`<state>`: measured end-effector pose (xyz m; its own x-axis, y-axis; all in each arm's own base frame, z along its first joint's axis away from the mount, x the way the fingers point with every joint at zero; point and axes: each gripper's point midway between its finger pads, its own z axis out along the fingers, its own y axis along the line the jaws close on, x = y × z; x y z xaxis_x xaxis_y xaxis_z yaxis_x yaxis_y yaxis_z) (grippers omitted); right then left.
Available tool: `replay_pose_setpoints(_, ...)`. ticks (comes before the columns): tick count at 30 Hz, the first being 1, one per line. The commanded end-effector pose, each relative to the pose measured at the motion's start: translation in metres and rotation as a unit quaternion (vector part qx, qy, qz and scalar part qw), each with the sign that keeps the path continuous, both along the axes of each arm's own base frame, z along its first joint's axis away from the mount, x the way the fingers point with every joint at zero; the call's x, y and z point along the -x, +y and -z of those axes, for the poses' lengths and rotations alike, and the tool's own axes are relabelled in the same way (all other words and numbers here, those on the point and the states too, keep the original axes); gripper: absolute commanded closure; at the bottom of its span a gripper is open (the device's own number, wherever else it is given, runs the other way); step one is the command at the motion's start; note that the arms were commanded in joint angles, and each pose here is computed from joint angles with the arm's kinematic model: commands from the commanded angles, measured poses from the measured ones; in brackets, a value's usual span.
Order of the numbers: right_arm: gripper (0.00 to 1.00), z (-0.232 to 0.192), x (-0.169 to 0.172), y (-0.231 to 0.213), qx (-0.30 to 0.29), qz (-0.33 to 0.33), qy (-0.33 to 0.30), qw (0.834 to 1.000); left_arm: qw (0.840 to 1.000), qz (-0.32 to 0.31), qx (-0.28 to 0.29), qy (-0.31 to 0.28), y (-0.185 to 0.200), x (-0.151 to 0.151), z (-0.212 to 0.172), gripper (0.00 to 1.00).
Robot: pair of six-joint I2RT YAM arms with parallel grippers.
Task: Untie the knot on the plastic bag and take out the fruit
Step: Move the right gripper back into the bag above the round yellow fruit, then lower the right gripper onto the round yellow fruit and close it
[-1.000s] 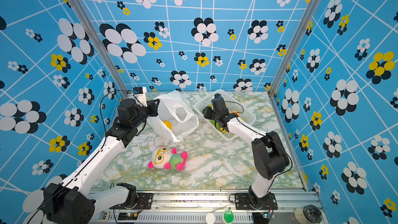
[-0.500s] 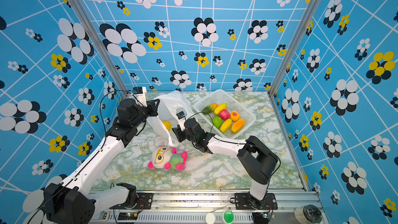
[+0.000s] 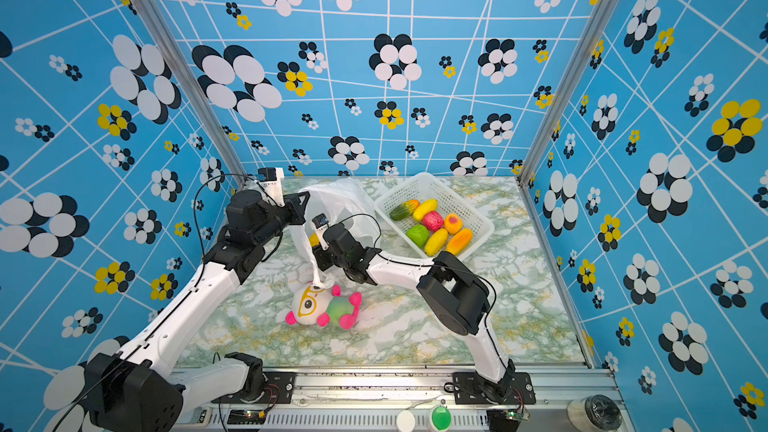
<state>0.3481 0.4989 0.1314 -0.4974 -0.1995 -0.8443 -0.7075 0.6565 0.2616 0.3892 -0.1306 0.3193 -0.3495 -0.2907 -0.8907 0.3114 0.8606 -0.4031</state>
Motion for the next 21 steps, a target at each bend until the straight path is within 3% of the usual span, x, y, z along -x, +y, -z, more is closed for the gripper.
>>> replay_pose_setpoints(1, 0.49, 0.033, -0.010, 0.006, 0.048, 0.035, 0.050, 0.997, 1.000, 0.015, 0.008, 0.002, -0.005, -0.002, -0.006, 1.00)
replay_pose_setpoints(5, 0.47, 0.051, -0.026, 0.010, 0.091, 0.072, 0.071, 0.991, 1.000, 0.030, 0.005, 0.005, -0.012, -0.003, -0.006, 1.00)
replay_pose_setpoints(12, 0.28, 0.067, -0.052, 0.002, 0.154, 0.147, 0.073, 0.974, 0.998, 0.057, -0.013, 0.010, -0.031, -0.005, -0.004, 1.00)
replay_pose_setpoints(21, 0.22, 0.066, -0.068, -0.012, 0.189, 0.190, 0.039, 0.963, 0.999, 0.042, -0.015, 0.001, -0.026, -0.001, -0.006, 1.00)
